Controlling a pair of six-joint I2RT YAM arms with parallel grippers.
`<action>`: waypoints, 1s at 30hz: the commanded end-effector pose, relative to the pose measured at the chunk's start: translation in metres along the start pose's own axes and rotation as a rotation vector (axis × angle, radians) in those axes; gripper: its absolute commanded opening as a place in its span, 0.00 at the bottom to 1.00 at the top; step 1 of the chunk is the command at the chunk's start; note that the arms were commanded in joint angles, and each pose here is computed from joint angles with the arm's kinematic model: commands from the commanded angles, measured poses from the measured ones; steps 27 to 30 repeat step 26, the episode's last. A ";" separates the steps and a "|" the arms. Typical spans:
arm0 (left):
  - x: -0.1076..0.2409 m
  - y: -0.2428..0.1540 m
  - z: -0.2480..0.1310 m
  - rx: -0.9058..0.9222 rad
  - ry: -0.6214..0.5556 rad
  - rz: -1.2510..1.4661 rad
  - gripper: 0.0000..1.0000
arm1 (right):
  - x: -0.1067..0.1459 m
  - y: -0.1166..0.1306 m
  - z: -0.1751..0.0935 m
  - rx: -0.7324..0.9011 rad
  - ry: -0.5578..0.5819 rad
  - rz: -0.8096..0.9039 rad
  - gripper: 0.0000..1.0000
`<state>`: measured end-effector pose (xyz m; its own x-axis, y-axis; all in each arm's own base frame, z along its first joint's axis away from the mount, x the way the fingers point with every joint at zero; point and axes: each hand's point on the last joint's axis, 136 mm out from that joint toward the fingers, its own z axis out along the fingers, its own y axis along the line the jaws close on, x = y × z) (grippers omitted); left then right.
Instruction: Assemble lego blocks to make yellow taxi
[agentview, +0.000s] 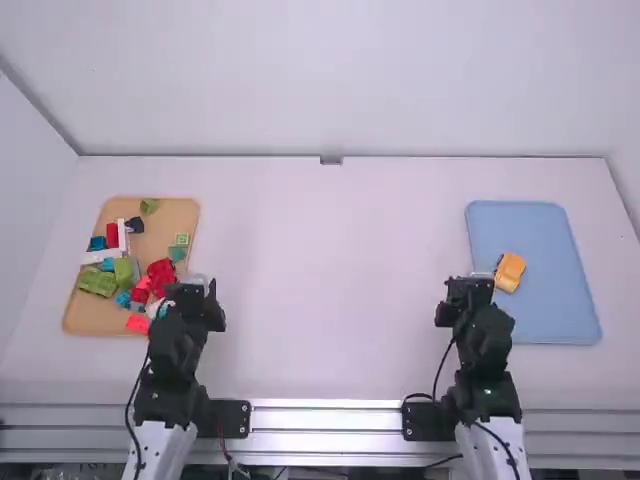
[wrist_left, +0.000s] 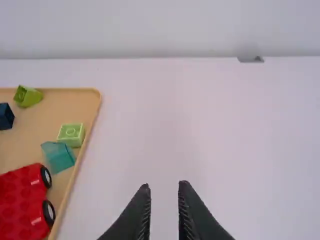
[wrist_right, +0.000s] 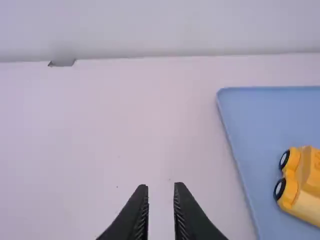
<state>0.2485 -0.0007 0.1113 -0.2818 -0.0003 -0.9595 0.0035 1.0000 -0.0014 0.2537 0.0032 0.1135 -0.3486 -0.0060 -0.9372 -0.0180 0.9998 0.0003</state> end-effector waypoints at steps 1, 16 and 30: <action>-0.002 0.001 -0.001 -0.004 -0.029 0.000 0.11 | 0.012 0.000 0.001 0.001 -0.001 0.006 0.09; -0.034 0.001 -0.013 -0.004 -0.181 0.001 0.00 | -0.012 0.000 -0.011 0.001 -0.165 0.003 0.00; -0.034 0.001 -0.013 -0.004 -0.181 0.001 0.00 | -0.029 0.000 -0.020 0.002 -0.251 0.002 0.00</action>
